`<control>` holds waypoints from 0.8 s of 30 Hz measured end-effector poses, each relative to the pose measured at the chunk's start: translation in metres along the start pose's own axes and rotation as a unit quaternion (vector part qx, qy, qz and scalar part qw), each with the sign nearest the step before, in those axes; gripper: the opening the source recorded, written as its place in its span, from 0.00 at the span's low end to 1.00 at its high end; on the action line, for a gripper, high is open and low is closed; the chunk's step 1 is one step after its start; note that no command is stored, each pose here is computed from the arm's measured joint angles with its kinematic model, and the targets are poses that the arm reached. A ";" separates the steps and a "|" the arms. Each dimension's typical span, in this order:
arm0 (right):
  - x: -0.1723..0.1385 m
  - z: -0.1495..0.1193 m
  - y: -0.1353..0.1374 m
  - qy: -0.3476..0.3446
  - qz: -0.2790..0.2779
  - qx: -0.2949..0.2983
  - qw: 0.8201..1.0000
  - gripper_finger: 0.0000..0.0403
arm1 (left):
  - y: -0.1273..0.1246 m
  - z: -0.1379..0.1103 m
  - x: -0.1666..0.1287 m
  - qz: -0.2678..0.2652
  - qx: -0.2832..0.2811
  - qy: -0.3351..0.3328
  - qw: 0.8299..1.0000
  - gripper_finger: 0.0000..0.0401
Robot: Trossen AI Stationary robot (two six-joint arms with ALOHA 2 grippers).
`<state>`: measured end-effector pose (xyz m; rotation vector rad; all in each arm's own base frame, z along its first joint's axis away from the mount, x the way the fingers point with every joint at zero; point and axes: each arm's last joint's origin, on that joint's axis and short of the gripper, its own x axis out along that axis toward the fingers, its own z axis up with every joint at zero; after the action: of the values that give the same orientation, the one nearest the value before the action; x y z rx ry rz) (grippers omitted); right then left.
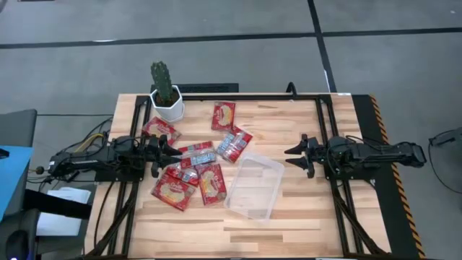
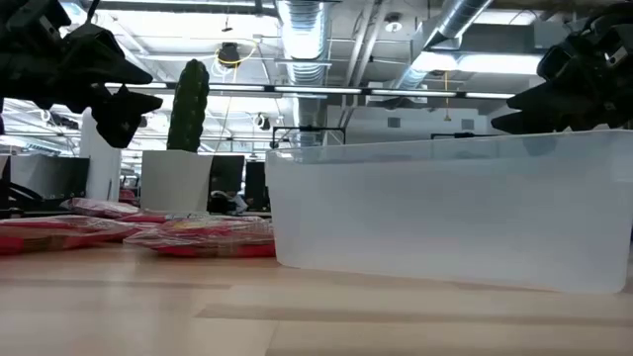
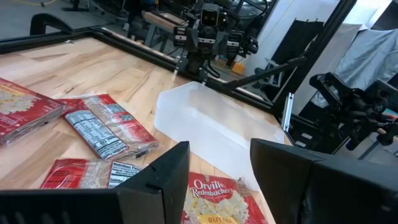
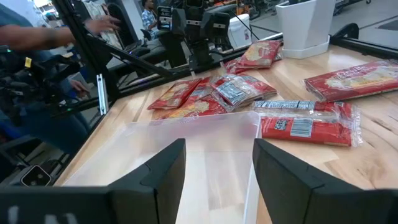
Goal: Sort popcorn bags into baskets
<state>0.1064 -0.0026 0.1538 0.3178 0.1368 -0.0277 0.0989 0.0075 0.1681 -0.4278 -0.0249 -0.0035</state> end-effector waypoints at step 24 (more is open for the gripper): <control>0.000 0.000 0.000 0.000 0.000 0.000 1.000 0.51 | 0.000 0.000 0.000 0.000 0.000 0.000 1.000 0.39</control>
<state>0.1064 -0.0026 0.1539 0.3179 0.1366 -0.0275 0.0989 0.0075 0.1681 -0.4279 -0.0248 -0.0035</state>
